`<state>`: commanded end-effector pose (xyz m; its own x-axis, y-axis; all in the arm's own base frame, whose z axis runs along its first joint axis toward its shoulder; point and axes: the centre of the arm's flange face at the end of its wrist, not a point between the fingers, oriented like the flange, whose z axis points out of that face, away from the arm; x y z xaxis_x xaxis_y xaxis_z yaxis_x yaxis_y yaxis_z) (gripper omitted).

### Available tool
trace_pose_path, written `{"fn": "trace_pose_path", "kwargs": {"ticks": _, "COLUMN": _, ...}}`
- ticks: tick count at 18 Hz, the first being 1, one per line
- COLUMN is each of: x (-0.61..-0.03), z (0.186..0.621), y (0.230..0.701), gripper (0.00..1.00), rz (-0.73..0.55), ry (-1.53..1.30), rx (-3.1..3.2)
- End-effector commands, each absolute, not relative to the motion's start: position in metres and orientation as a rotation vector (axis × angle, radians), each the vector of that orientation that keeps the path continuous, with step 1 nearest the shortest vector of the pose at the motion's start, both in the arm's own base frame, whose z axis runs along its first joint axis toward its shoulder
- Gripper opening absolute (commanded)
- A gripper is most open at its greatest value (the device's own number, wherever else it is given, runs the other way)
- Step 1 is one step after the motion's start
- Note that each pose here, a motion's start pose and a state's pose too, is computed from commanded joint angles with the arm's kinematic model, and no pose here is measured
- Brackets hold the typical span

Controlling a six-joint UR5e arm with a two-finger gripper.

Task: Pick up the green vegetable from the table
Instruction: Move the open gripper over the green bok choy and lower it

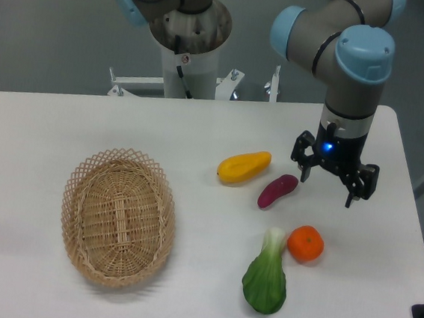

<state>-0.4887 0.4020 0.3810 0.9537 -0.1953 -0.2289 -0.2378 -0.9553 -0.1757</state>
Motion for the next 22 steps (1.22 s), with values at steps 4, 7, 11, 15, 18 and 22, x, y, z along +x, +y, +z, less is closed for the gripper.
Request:
{"fn": "trace_pose_path", "kwargs": {"ticks": 4, "x": -0.488, "z": 0.381, "y": 0.402, "gripper": 1.0, "rz": 0.31, "ry": 0.328, "rx": -2.899}}
{"fn": "trace_pose_path", "kwargs": {"ticks": 7, "x": -0.485, "z": 0.373, "y": 0.401, "gripper": 1.0, "rz": 0.285, "ry": 0.312, "rx": -2.907}}
{"fn": "trace_pose_path", "kwargs": {"ticks": 11, "x": -0.481, "z": 0.369, "y": 0.408, "gripper": 1.0, "rz": 0.26, "ry": 0.157, "rx": -2.912}}
{"fn": "trace_pose_path", "kwargs": {"ticks": 15, "x": -0.47, "z": 0.351, "y": 0.433, "gripper": 1.0, "rz": 0.23, "ry": 0.038, "rx": -2.905}}
{"fn": "trace_pose_path", "kwargs": {"ticks": 18, "x": -0.463, "z": 0.322, "y": 0.465, "gripper": 1.0, "rz": 0.237, "ry": -0.045, "rx": -2.882}}
{"fn": "trace_pose_path", "kwargs": {"ticks": 22, "x": -0.46, "z": 0.277, "y": 0.484, "gripper": 1.0, "rz": 0.175, "ry": -0.019, "rx": -2.913}}
